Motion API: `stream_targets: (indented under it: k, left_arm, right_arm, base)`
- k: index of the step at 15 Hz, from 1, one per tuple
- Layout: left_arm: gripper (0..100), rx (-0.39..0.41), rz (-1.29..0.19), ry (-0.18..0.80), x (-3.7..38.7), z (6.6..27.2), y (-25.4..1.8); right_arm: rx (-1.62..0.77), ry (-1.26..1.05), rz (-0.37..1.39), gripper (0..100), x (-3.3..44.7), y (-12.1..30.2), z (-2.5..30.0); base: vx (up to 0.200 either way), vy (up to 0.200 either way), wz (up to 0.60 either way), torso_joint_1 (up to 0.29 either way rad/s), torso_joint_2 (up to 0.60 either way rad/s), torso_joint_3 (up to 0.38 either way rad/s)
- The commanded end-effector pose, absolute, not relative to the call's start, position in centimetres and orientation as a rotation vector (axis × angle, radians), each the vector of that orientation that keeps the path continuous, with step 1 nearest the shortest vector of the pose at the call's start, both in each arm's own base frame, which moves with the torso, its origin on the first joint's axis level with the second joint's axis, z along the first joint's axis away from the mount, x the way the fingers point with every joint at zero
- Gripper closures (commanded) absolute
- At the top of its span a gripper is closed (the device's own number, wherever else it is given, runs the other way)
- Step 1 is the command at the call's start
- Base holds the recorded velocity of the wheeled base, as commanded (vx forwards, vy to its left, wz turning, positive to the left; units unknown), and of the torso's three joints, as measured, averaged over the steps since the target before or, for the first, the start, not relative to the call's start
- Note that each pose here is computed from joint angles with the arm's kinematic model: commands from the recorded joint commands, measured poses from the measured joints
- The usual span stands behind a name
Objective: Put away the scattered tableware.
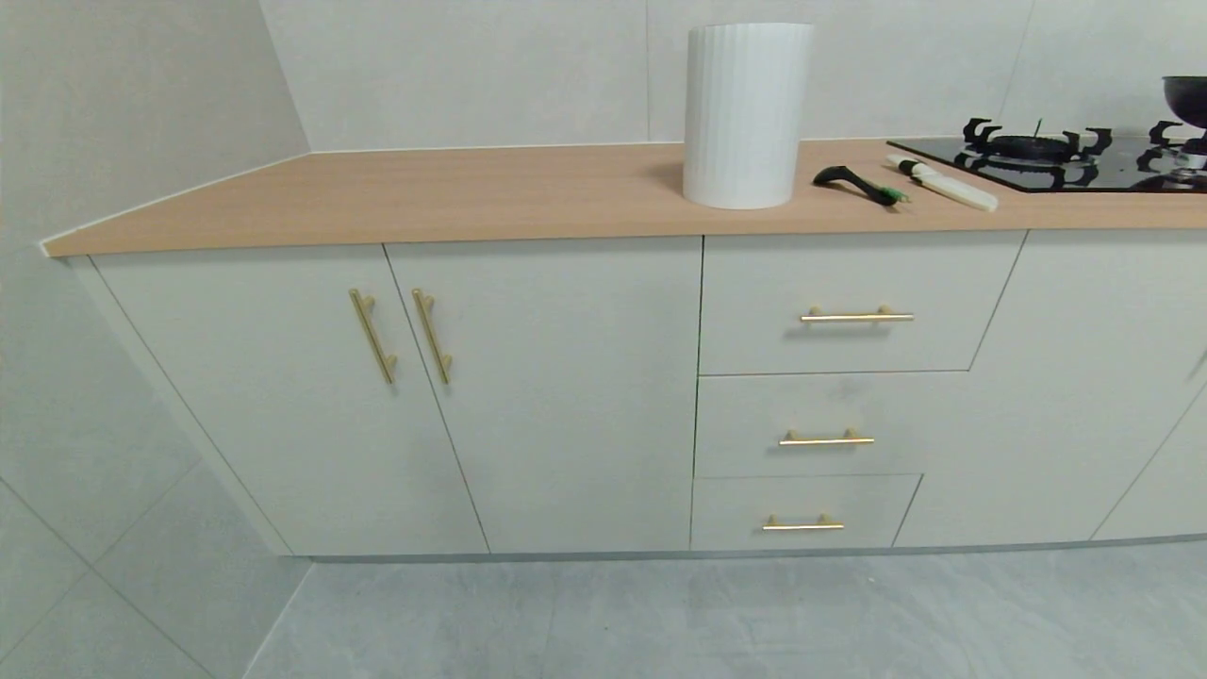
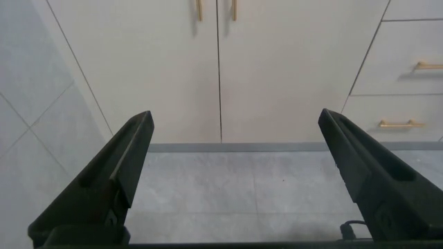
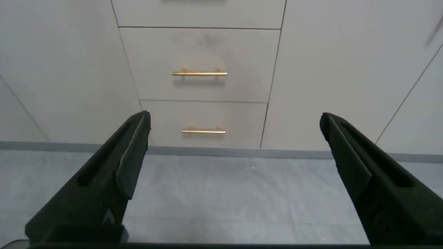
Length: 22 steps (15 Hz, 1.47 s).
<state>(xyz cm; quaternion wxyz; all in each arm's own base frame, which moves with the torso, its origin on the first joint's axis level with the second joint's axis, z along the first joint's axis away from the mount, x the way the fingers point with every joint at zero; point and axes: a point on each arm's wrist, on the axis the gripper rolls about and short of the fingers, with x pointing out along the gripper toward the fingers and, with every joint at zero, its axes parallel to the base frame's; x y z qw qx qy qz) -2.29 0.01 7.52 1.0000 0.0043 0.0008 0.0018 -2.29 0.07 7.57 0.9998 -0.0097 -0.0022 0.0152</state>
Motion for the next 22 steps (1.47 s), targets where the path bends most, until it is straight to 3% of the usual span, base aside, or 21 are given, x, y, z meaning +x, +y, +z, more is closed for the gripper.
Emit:
stream_targets:
  k: [1, 6, 15, 22]
  left_arm:
    - [0, 0.009, 0.003, 0.003, -2.28, 7.52, 0.01]
    - [0, 0.009, 0.003, 0.003, -2.28, 7.52, 0.01]
    - [0, 0.009, 0.005, 0.003, -2.28, 7.52, 0.01]
    - [0, 0.006, 0.005, 0.003, -2.28, 7.52, 0.01]
  right_arm:
    - [-0.020, -0.003, 0.031, 0, -2.28, 0.07, 7.58]
    - [-0.020, -0.003, 0.032, 0, -2.28, 0.07, 7.58]
    - [-0.020, -0.003, 0.032, 0, -2.28, 0.07, 7.58]
    - [-0.005, -0.003, 0.029, 0, -2.28, 0.07, 7.58]
  base:
    - [0.000, 0.000, 0.00, 0.000, 0.00, 0.000]
    - [0.000, 0.000, 0.00, 0.000, 0.00, 0.000]
    - [0.200, 0.000, 0.00, 0.002, 0.00, 0.001]
    - [0.000, 0.000, 0.00, 0.000, 0.00, 0.000]
